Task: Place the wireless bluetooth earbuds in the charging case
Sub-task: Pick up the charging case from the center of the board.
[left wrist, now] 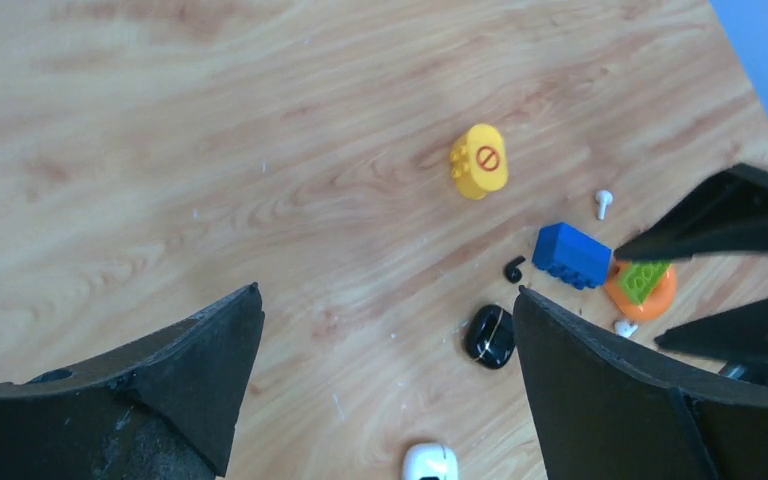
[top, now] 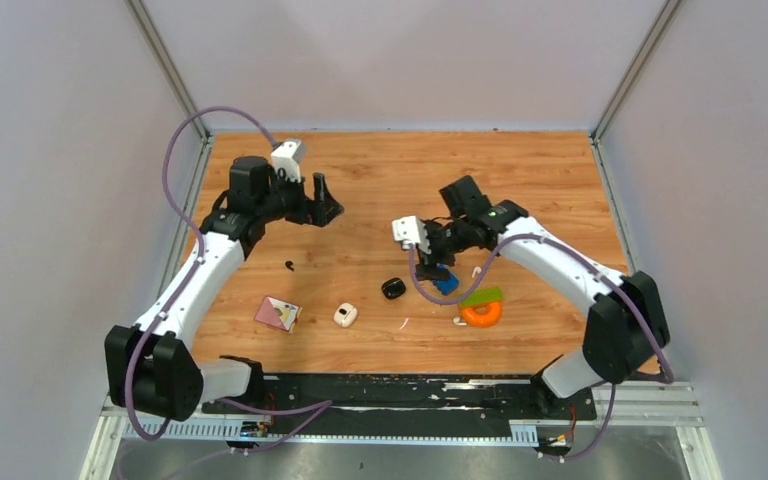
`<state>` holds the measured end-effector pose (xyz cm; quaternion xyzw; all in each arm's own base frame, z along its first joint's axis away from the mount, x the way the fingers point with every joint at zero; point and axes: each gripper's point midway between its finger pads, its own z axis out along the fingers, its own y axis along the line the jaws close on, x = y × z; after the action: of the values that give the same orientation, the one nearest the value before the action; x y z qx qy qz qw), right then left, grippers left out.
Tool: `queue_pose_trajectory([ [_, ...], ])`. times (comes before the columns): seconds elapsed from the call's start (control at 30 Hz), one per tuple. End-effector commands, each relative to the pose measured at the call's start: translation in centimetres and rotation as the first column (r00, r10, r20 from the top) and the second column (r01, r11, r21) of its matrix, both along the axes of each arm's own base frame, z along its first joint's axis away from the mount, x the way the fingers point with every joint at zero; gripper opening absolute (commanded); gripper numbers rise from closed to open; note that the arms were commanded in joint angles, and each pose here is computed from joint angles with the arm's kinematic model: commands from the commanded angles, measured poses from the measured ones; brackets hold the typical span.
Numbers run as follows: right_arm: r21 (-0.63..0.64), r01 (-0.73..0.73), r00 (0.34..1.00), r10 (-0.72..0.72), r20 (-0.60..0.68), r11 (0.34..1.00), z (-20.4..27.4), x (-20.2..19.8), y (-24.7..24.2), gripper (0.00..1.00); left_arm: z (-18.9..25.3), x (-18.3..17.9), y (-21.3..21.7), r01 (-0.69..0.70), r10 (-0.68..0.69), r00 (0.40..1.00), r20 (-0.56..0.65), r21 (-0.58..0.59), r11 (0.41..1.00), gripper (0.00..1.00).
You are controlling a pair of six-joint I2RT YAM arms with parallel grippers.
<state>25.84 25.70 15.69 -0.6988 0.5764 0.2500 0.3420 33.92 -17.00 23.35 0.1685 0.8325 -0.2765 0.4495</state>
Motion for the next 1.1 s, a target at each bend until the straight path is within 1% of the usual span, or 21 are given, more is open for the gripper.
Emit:
queue_pose_trajectory([
  [0.0,-0.075,-0.212,0.968,0.22,0.117,0.974,-1.2,0.3,3.6,0.69,-4.5,-0.7,2.1,-0.261,0.206,0.942,-0.264,-0.193,0.946,1.0],
  [0.07,-0.105,-0.282,0.948,0.294,0.122,0.954,-2.4,-0.1,4.9,0.69,-5.3,-0.4,5.0,-0.367,0.304,0.903,-0.305,-0.177,0.913,1.0],
  [0.1,-0.113,-0.307,0.939,0.32,0.123,0.945,-2.9,0.0,5.4,0.7,-5.2,-0.4,5.6,-0.375,0.314,0.901,-0.3,-0.171,0.911,1.0],
  [0.2,-0.154,-0.339,0.931,0.355,0.091,0.928,-5.0,0.8,6.0,0.71,-4.5,-1.2,6.0,-0.367,0.316,0.915,-0.251,-0.189,0.911,1.0],
  [0.3,-0.244,-0.38,0.917,0.397,0.023,0.892,-7.4,0.9,5.3,0.71,-3.4,-1.6,5.9,-0.334,0.29,0.934,-0.21,-0.221,0.916,1.0],
  [0.4,-0.28,-0.394,0.916,0.4,-0.037,0.875,-9.0,0.7,4.8,0.71,-3.2,-2.0,6.0,-0.33,0.289,0.937,-0.198,-0.222,0.918,1.0],
  [0.53,-0.291,-0.409,0.909,0.416,-0.039,0.865,-10.3,0.2,4.9,0.71,-4.5,-1.8,6.8,-0.378,0.326,0.912,-0.248,-0.206,0.903,1.0],
  [0.67,-0.308,-0.381,0.918,0.396,-0.015,0.872,-11.2,0.2,5.4,0.71,-3.5,-1.7,5.8,-0.317,0.263,0.94,-0.219,-0.268,0.91,1.0],
  [0.77,-0.306,-0.368,0.925,0.38,-0.021,0.878,-11.7,0.1,5.7,0.71,-3.0,-1.4,5.7,-0.325,0.268,0.938,-0.219,-0.295,0.898,1.0],
  [0.93,-0.315,-0.356,0.931,0.363,-0.039,0.88,-12.5,0.1,5.5,0.69,-2.5,-1.2,5.0,-0.306,0.236,0.944,-0.231,-0.348,0.886,1.0],
  [1.07,-0.305,-0.336,0.94,0.336,-0.052,0.891,-12.6,0.0,5.8,0.67,-1.9,-1.3,4.4,-0.268,0.197,0.956,-0.216,-0.38,0.885,1.0],
])
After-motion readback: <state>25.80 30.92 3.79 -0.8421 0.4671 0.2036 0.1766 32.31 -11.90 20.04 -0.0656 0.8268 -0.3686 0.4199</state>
